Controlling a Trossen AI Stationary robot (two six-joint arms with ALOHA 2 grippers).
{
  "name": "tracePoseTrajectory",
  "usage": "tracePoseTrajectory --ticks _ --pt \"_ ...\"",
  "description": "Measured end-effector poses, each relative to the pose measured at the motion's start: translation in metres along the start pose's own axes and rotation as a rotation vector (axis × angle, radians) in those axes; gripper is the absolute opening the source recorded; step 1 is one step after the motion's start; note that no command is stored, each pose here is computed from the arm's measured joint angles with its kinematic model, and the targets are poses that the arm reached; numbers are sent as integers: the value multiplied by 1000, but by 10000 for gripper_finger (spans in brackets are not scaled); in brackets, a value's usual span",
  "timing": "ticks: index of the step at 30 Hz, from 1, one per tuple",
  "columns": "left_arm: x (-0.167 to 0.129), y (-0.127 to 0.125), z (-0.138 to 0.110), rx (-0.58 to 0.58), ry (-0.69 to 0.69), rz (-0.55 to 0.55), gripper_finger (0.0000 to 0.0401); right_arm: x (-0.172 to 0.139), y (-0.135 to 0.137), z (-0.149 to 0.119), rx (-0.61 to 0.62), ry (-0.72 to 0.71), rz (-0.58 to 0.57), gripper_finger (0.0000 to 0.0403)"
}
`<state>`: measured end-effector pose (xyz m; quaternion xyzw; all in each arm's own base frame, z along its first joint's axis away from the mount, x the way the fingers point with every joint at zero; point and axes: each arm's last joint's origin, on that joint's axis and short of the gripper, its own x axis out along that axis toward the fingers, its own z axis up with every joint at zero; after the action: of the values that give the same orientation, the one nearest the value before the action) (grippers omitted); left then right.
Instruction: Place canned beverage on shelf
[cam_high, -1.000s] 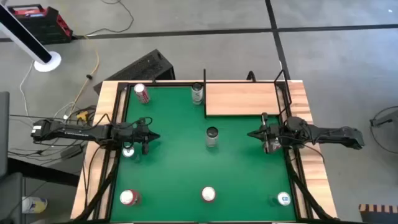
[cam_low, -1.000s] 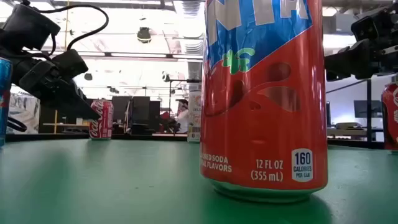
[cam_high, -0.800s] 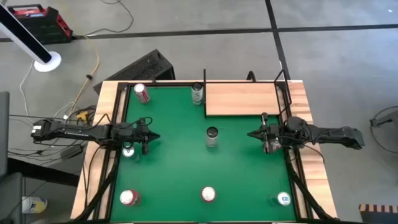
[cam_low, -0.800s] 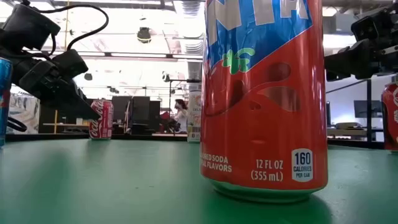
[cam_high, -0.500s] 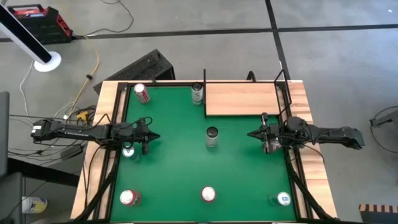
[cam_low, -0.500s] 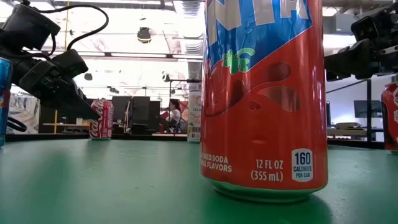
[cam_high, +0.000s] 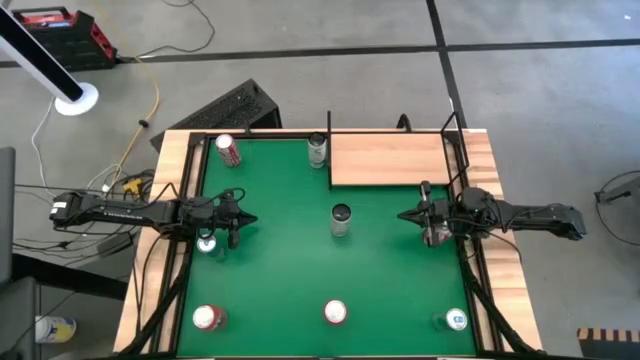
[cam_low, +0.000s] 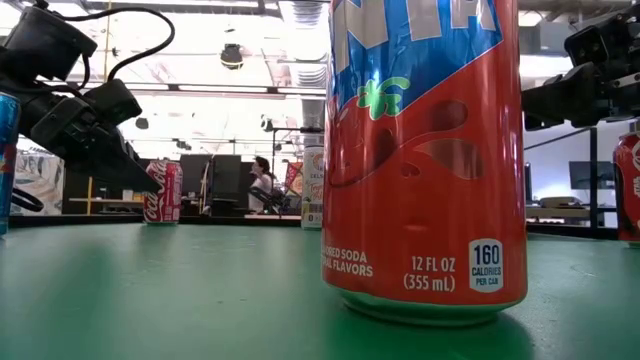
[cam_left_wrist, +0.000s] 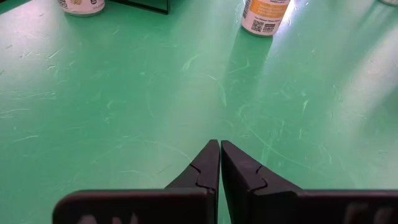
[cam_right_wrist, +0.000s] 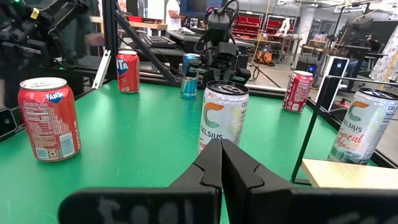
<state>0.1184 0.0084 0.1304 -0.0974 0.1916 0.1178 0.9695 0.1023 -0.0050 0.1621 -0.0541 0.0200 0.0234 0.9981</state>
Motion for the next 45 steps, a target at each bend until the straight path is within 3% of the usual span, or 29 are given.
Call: tracePoseTrajectory --ticks 39,45 --pt "0 0 1 -3 -13 -2 0 0 0 0 0 0 0 25" --pt "0 0 3 -116 -36 1 0 0 0 0 0 0 0 25"
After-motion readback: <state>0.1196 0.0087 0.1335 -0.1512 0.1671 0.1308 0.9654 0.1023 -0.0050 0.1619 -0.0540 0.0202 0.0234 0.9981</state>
